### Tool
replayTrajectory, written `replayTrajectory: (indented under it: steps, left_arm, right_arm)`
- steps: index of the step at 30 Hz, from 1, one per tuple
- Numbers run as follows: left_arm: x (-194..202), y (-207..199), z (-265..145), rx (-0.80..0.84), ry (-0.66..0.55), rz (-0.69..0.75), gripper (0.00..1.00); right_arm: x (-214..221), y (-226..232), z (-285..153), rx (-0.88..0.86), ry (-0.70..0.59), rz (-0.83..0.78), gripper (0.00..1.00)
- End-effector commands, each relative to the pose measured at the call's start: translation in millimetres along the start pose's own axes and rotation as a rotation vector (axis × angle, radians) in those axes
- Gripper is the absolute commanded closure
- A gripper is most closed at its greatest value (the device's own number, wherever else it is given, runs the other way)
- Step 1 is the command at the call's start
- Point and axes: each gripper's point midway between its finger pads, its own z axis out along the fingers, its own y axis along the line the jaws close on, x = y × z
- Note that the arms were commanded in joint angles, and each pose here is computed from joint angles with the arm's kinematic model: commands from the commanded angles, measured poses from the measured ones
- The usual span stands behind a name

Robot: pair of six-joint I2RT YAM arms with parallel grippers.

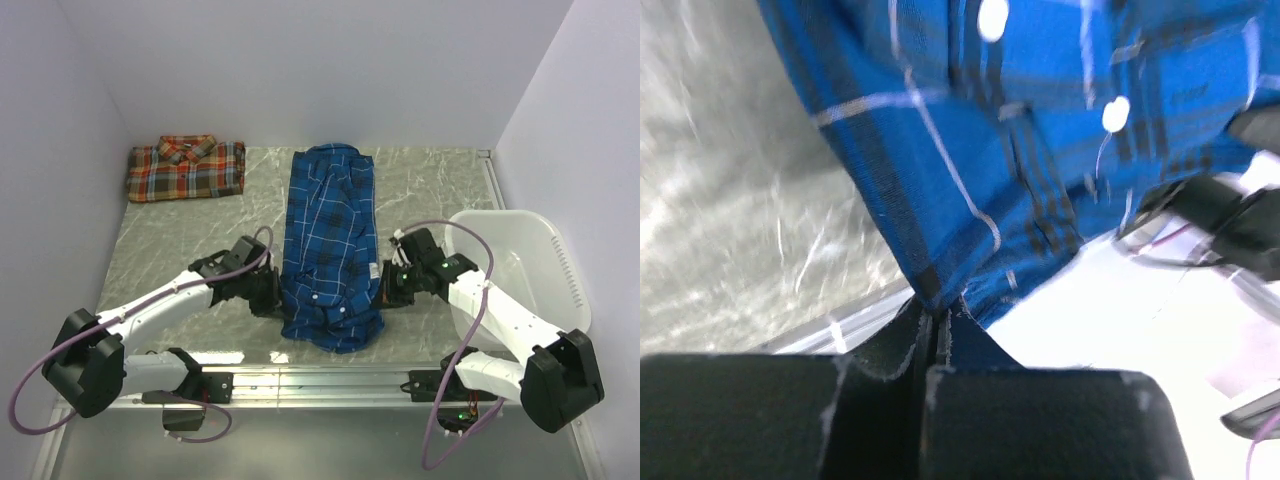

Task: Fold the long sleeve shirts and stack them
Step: Fold the shirt

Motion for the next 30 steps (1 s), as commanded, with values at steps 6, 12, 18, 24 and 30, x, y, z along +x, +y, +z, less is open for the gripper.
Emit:
replayTrajectory:
  steps: [6, 12, 18, 24, 30]
  left_arm:
    - [-79.7, -13.2, -13.8, 0.063, -0.137, -0.057, 0.99]
    - [-143.4, -20.6, -17.2, 0.055, -0.214, -0.067, 0.99]
    - [-209.2, -22.7, -21.5, 0.027, -0.306, -0.076, 1.0]
    - [-243.8, -14.9, 0.5, 0.001, -0.303, -0.08, 1.0]
    - [-271.1, -12.1, 18.6, 0.005, -0.313, -0.089, 0.98]
  right_arm:
    - [-71.5, 18.2, -18.8, -0.02, -0.125, -0.012, 1.0]
    - [-127.0, 25.0, -17.3, -0.035, -0.195, 0.023, 1.0]
    - [-177.7, 24.2, -9.0, -0.009, -0.238, 0.045, 1.0]
    - [-218.6, 19.6, 9.1, 0.025, -0.262, 0.048, 1.0]
    - [-240.4, 2.3, 30.4, 0.06, -0.257, 0.062, 1.0]
